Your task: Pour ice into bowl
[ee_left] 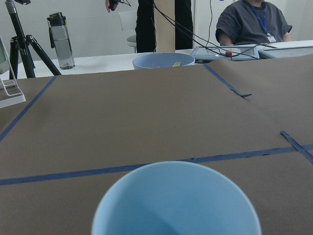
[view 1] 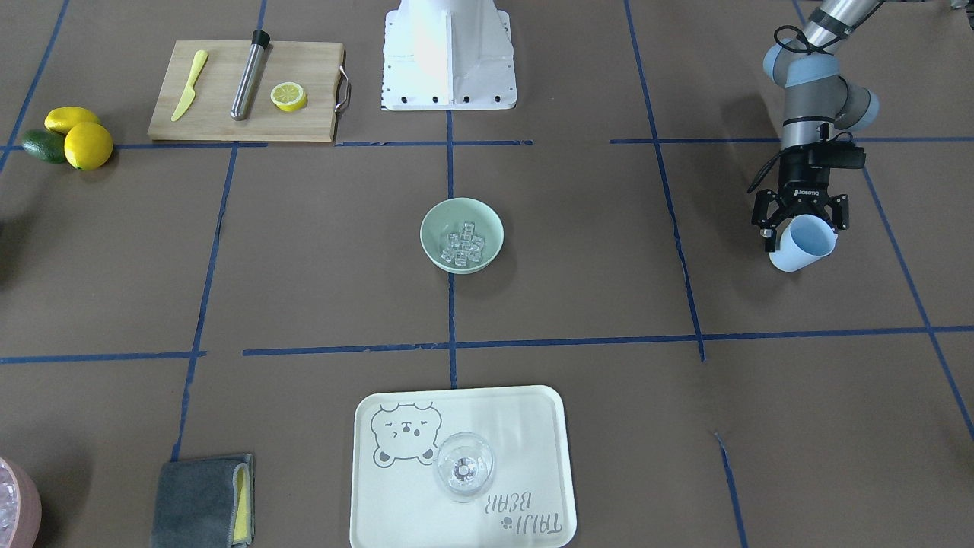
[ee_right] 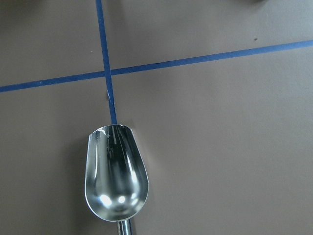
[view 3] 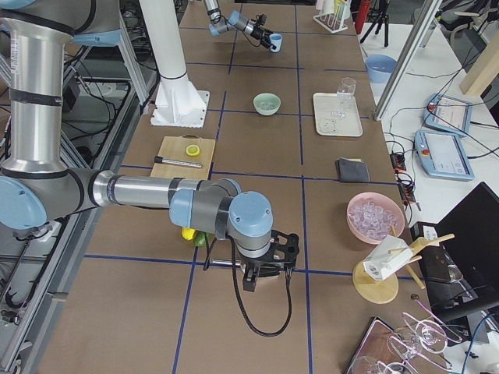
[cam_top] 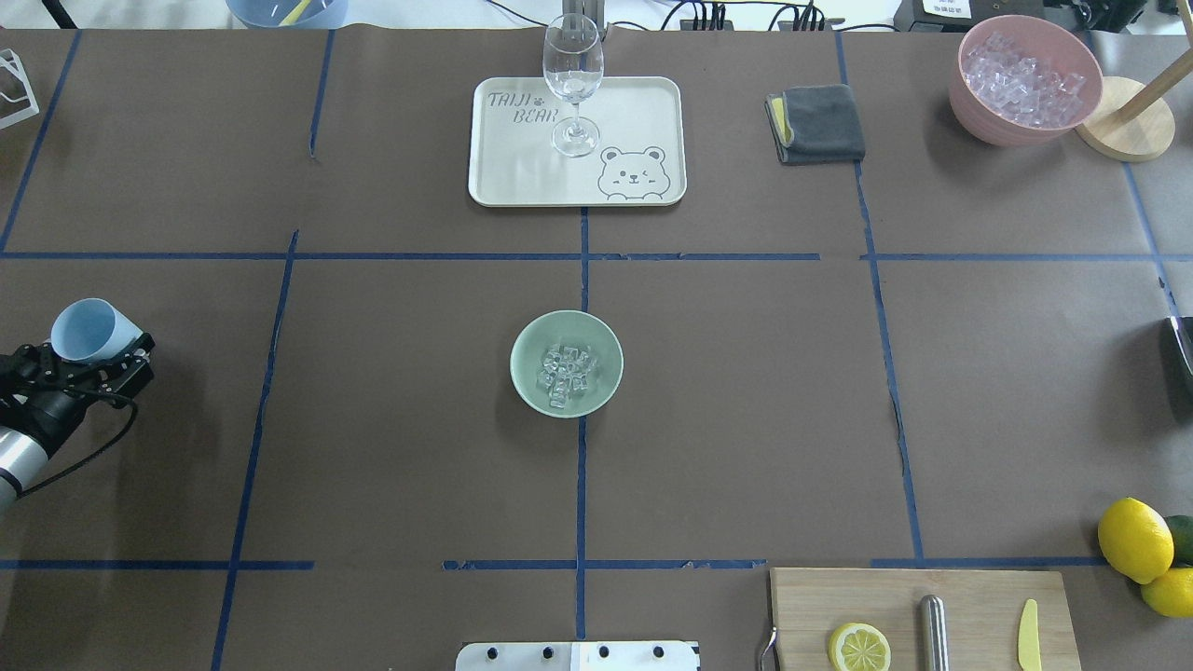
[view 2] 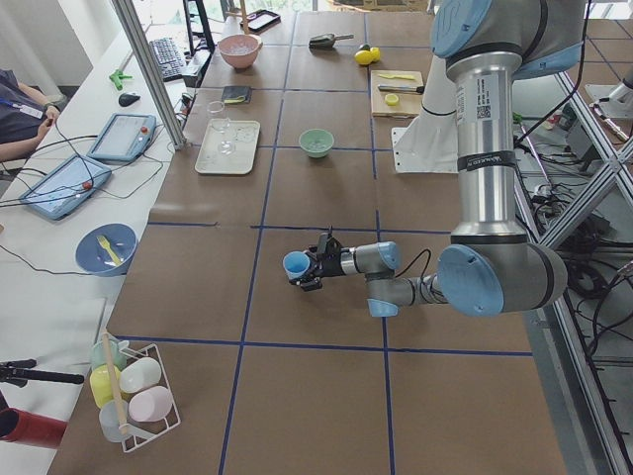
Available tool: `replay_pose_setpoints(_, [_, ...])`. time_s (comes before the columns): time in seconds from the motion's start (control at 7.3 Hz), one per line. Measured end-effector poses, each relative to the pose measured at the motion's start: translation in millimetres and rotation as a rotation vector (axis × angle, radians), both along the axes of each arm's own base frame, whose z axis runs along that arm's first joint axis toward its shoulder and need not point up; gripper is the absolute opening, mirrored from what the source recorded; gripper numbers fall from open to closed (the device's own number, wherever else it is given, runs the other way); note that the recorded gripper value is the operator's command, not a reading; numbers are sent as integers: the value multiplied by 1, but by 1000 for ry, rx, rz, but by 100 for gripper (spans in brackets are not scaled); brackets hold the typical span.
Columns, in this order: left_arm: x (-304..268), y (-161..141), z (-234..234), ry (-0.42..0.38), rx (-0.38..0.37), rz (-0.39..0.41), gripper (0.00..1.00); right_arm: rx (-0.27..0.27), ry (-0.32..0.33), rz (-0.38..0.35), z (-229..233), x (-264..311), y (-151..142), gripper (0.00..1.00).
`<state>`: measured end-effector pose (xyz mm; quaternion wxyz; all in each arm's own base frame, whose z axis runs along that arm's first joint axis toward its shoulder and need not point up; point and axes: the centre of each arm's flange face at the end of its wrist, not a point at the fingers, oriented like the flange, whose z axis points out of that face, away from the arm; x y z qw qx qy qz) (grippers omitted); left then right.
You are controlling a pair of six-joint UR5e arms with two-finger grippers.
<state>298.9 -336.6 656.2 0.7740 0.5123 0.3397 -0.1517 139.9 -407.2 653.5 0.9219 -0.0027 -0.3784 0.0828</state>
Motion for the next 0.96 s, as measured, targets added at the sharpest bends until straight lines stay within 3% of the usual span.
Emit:
replay_pose_setpoints(0.68, [-31, -1, -21, 95, 101, -170, 100, 5, 1, 2, -3, 1, -3, 100])
replay_pose_setpoints(0.96, [-34, -2, -37, 49, 141, -112, 100, 7, 1, 2, -4, 1, -4, 100])
